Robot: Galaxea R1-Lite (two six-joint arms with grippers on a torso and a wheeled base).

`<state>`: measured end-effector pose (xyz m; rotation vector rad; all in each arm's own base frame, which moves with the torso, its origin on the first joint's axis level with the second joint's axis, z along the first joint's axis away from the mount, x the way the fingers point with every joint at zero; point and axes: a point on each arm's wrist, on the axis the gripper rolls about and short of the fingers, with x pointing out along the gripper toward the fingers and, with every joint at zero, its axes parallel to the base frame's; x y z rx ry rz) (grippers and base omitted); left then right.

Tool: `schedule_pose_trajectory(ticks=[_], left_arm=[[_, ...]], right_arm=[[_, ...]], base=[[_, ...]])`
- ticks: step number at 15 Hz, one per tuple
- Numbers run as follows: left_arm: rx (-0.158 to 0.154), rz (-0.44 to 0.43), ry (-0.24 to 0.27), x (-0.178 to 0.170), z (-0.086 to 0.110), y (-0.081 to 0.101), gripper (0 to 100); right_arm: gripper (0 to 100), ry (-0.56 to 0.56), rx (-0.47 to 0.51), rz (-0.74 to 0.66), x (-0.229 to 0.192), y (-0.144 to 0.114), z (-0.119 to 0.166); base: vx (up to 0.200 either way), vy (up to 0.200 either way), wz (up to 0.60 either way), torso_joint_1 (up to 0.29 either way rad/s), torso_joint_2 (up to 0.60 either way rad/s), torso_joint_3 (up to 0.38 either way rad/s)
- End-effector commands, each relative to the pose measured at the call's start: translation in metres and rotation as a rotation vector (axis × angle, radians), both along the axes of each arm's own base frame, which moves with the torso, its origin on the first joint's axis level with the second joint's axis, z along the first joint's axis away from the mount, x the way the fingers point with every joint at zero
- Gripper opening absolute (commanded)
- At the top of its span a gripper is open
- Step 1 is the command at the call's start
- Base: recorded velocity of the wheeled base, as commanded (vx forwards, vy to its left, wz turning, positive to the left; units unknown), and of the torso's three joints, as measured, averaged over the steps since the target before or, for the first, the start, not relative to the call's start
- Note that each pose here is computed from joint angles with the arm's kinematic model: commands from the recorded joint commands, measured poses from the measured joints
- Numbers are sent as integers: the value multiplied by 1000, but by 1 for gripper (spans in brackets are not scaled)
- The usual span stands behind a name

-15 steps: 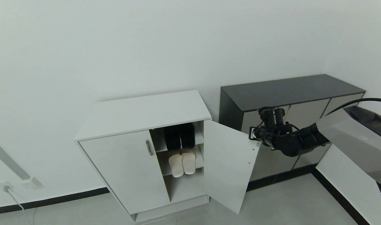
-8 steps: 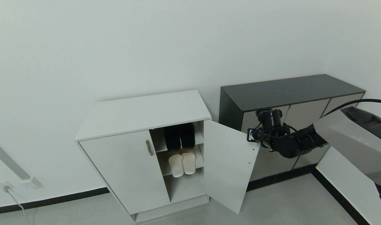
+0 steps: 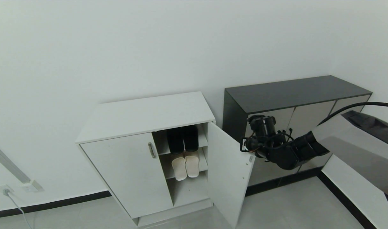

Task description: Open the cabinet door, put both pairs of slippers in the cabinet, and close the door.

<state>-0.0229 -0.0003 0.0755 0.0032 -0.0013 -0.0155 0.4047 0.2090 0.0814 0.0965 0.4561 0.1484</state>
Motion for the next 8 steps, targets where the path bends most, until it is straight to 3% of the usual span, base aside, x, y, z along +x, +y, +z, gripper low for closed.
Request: schedule_pose_trajectory(ticks=[1,8], left_arm=[[0,0,1,0,0,0,0],[0,0,1,0,0,0,0]], right_arm=[[0,-19,11,38,-15,11,12],[0,-74,-8,143,-48,32,12]], base=[[0,0,0,0,0,0],[0,0,0,0,0,0]])
